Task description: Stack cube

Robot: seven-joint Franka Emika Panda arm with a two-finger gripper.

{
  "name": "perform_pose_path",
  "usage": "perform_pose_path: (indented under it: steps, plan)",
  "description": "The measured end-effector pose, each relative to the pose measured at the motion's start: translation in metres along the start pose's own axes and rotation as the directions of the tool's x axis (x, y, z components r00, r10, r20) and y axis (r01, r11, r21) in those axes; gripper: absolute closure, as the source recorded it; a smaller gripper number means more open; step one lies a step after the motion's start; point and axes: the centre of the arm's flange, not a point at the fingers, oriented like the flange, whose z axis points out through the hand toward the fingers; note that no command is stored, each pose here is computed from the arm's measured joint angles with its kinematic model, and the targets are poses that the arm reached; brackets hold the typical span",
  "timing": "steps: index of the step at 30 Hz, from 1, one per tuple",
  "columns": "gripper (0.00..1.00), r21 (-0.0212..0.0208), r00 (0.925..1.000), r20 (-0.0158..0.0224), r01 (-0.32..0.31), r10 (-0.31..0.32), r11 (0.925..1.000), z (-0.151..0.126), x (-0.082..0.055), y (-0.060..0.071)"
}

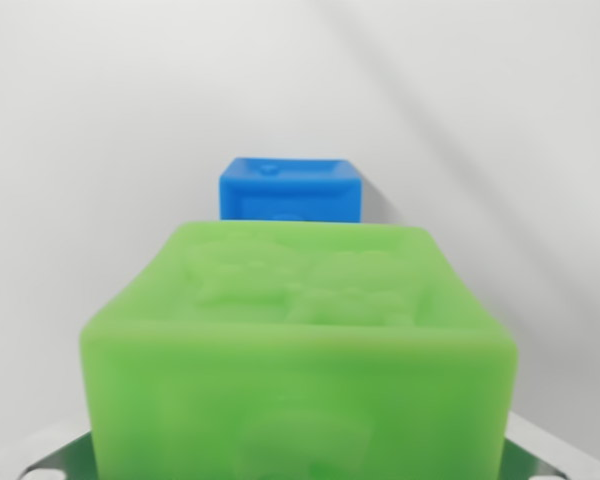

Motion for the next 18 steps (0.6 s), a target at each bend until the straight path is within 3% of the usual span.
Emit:
perform_pose_path:
  steps: [18]
  plan:
    - [1.00,0.0002,1.0000,0.0000,0.002,-0.002,1.0000,0.042,-0.001,-0.001]
